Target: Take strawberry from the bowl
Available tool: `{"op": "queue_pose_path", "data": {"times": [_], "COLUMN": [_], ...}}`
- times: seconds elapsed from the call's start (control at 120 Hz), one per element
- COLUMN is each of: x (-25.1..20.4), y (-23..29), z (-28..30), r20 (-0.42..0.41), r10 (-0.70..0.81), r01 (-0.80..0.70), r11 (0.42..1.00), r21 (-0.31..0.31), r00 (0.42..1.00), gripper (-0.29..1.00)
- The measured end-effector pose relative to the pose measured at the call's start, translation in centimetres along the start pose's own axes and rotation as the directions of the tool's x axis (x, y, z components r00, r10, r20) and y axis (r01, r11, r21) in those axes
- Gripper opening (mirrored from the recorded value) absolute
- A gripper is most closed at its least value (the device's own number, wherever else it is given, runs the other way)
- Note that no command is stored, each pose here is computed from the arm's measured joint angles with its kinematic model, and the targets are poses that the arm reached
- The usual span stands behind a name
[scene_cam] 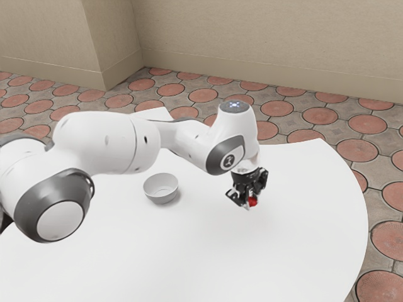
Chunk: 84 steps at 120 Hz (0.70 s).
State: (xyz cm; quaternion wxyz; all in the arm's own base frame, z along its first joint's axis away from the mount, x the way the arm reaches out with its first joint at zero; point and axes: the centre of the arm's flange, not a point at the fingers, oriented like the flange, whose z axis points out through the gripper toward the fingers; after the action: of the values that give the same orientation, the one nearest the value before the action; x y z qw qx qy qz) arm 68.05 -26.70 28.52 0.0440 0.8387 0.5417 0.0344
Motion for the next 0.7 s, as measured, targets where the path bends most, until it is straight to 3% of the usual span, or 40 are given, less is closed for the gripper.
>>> {"op": "queue_pose_path", "data": {"times": [0.167, 0.342, 0.517, 0.6, 0.7], "x": [-0.1, -0.2, 4.2, 6.5, 13.8], "y": [0.3, 0.4, -1.4, -4.2, -9.0], "z": [-0.1, -2.0, -18.8, -27.0, -32.8], "r20": [0.001, 0.003, -0.018, -0.057, -0.078], "r10": [0.004, 0.022, 0.078, 0.137, 0.19], "r01": [-0.004, -0.022, -0.079, -0.142, -0.194], "r11": [1.0, 0.999, 0.993, 0.985, 0.98], "r21": [-0.015, -0.034, -0.093, -0.092, -0.046], "r00": [1.0, 1.0, 0.997, 0.989, 0.979], "gripper": [0.38, 0.55, 0.62, 0.64, 0.66]}}
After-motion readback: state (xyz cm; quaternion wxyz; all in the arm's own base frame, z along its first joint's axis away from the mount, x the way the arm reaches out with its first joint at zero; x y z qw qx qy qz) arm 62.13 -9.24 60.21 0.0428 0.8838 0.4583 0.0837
